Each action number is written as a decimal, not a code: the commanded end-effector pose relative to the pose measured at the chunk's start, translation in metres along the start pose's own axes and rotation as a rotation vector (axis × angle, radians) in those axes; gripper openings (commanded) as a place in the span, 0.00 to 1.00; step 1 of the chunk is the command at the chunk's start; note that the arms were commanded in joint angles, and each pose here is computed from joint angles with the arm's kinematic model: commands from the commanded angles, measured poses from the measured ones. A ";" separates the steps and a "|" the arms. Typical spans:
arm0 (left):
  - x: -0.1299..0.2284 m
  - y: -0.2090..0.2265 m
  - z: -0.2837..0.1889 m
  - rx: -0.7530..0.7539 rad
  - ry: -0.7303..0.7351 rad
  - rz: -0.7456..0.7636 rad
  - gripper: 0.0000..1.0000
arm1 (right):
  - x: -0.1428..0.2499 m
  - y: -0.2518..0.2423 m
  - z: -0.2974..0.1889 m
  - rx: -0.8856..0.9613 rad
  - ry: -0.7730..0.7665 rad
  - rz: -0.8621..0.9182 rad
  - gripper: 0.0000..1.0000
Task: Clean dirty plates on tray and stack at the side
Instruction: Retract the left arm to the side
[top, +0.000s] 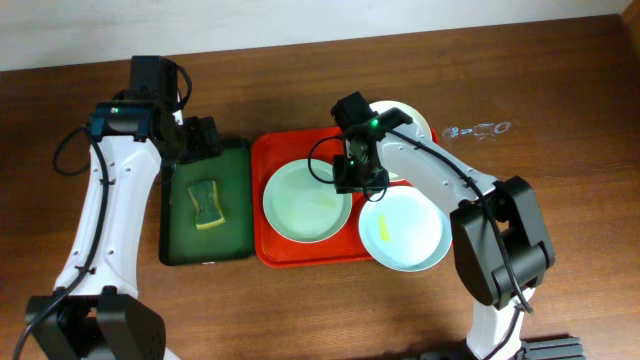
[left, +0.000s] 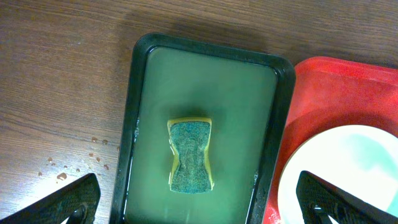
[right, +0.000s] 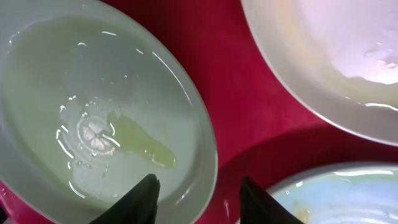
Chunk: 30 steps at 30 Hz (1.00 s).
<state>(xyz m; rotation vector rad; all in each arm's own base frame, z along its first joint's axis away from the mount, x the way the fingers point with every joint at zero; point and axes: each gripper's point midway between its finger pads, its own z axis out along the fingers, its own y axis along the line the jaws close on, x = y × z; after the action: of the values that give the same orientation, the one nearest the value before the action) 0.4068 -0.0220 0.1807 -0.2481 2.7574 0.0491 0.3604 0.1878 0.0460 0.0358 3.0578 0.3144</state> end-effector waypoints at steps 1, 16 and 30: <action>-0.002 -0.001 -0.003 0.009 -0.008 -0.002 0.99 | 0.004 -0.005 0.017 0.015 0.002 -0.002 0.40; -0.026 0.095 -0.003 0.125 -0.036 -0.342 0.99 | 0.005 -0.007 0.037 -0.014 -0.031 -0.006 0.04; -0.023 0.101 -0.002 0.117 -0.023 -0.356 0.99 | 0.013 -0.008 0.046 -0.033 -0.014 0.022 0.04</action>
<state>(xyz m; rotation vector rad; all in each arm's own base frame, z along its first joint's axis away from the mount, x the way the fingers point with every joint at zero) 0.4060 0.0813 0.1837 -0.6884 2.6606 -0.1801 0.3571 0.1890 0.0056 0.0588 3.0136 0.3615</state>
